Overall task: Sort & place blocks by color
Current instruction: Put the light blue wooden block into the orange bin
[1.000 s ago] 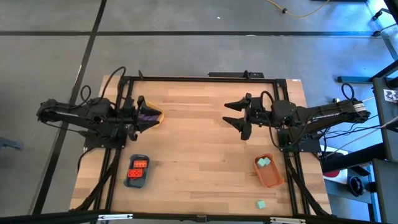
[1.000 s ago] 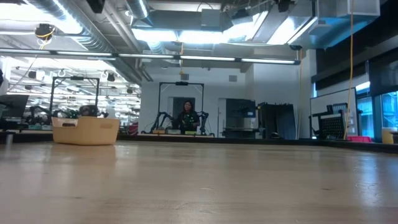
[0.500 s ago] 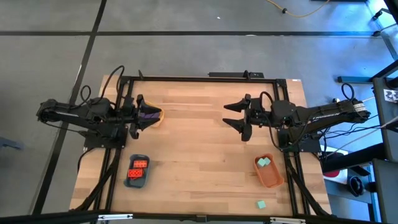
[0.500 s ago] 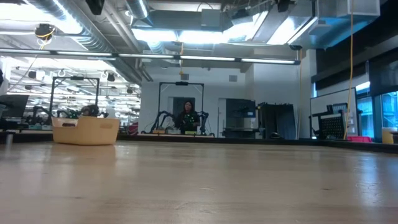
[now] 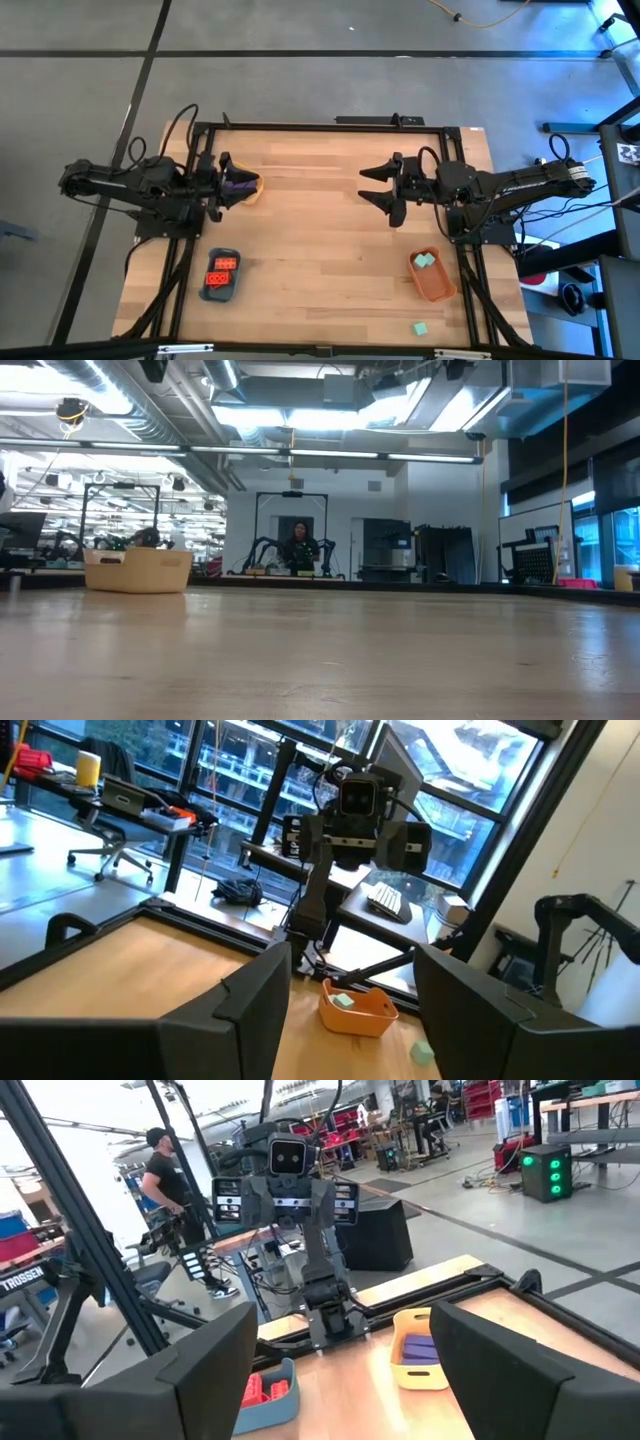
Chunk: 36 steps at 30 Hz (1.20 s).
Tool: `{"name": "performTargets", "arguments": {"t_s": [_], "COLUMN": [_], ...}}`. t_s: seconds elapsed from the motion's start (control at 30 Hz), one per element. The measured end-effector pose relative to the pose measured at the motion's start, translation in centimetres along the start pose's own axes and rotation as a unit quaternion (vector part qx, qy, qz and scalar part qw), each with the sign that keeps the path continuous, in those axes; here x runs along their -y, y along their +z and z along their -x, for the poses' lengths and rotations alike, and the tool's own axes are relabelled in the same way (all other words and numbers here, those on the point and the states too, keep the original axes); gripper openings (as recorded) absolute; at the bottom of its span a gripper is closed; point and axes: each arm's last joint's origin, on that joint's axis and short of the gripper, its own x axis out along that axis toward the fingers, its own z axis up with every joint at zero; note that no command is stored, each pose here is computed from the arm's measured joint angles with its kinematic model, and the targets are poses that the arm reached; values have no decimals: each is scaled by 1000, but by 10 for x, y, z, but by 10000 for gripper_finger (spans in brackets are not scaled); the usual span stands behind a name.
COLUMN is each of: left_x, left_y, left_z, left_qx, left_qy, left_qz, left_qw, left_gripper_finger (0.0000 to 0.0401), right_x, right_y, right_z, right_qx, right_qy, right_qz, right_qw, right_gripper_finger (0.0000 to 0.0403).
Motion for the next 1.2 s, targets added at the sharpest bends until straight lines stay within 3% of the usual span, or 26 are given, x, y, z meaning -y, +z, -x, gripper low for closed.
{"name": "performTargets", "arguments": {"t_s": [0.2,0.37,0.47,0.53,0.73,0.87,1.03,1.13,1.2], "left_x": [0,1,1,1,1,1,1,1,1], "left_y": [0,4,4,4,5,5,5,5,5], "left_z": [0,3,3,3,4,4,4,4,4], "left_qx": [1,13,14,15,19,18,19,19,19], "left_qy": [-4,-6,-7,-7,-8,-8,-8,-8,-8], "left_qz": [1,3,6,7,7,3,-8,-8,-8], "left_qw": [1000,1000,1000,1000,1000,1000,1000,1000,1000], "left_gripper_finger": [204,204,204,204,204,204,204,204,204], "right_x": [-2,-31,-58,-75,-131,-165,-204,-219,-224], "right_y": [1,8,8,4,-35,-79,-136,-165,-181], "right_z": [0,-7,-12,-16,-11,3,31,49,58], "right_qx": [-23,-161,-265,-338,-530,-593,-622,-620,-621], "right_qy": [16,54,61,48,-29,-143,-288,-358,-383], "right_qz": [-85,-113,-127,-170,-288,-354,-405,-415,-397], "right_qw": [996,979,954,924,797,709,605,561,556], "right_gripper_finger": [300,300,300,300,300,300,300,300,300]}}
